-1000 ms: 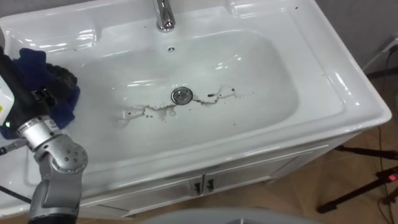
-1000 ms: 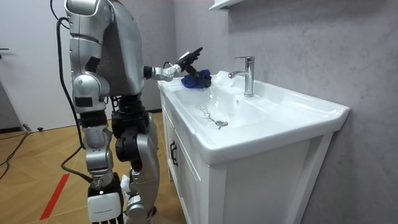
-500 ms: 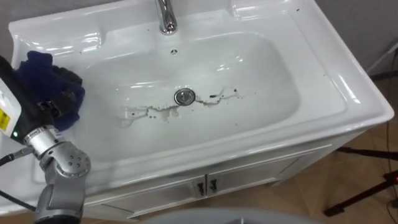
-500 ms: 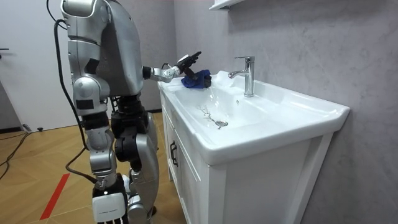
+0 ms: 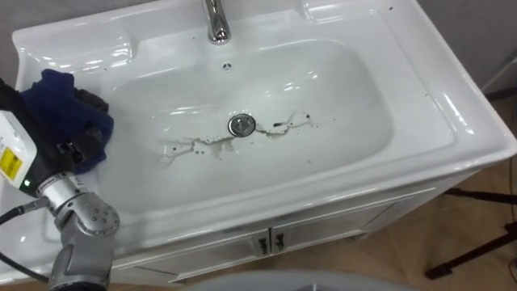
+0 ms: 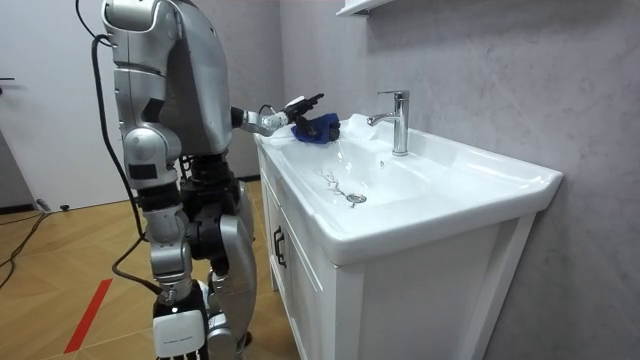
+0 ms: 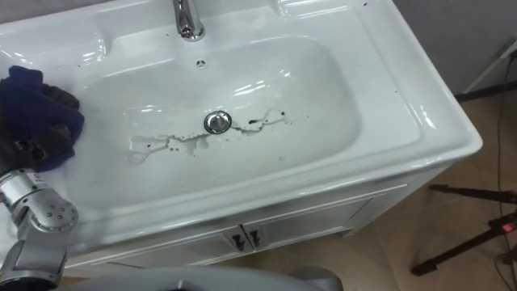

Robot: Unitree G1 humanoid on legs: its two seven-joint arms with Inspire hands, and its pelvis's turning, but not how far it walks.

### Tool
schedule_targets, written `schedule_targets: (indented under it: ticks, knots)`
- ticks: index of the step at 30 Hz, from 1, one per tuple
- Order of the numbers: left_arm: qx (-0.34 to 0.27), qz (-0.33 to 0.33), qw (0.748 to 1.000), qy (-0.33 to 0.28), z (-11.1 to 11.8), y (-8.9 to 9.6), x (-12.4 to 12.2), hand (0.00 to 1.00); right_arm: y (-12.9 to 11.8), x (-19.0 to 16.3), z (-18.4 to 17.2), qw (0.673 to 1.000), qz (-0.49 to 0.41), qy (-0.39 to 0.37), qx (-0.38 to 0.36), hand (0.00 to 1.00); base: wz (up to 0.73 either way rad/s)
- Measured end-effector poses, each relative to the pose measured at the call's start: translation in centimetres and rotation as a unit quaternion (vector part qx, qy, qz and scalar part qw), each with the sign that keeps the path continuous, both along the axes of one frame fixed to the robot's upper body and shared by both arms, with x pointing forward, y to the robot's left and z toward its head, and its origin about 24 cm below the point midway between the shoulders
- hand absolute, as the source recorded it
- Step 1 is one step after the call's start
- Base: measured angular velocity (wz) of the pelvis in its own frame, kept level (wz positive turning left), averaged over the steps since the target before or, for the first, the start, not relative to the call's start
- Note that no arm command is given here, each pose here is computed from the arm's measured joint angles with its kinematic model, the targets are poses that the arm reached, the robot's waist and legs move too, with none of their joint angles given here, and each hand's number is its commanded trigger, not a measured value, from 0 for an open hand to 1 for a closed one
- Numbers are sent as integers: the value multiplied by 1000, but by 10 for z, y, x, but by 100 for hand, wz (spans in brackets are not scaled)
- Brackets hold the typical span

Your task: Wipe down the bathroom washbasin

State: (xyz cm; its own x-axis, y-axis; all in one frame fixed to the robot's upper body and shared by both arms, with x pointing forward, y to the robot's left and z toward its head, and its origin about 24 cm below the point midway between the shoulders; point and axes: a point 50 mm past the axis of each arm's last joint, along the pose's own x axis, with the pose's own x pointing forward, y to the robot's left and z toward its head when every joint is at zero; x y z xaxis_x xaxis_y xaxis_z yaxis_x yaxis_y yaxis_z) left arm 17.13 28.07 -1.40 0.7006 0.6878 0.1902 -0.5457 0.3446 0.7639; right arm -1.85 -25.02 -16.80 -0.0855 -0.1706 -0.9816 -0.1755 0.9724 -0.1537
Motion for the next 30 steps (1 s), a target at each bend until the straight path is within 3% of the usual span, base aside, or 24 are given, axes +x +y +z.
schedule_targets:
  ticks: [19, 30]
  knots:
    - [8, -10, 999, 39, -10, -5, 1, 0, 4, 1, -1, 1000, 10, 14, 4, 0, 0]
    - [-29, -8, 998, 51, -15, -10, 4, 0, 4, 1, -1, 1000, 10, 19, 1, 0, 0]
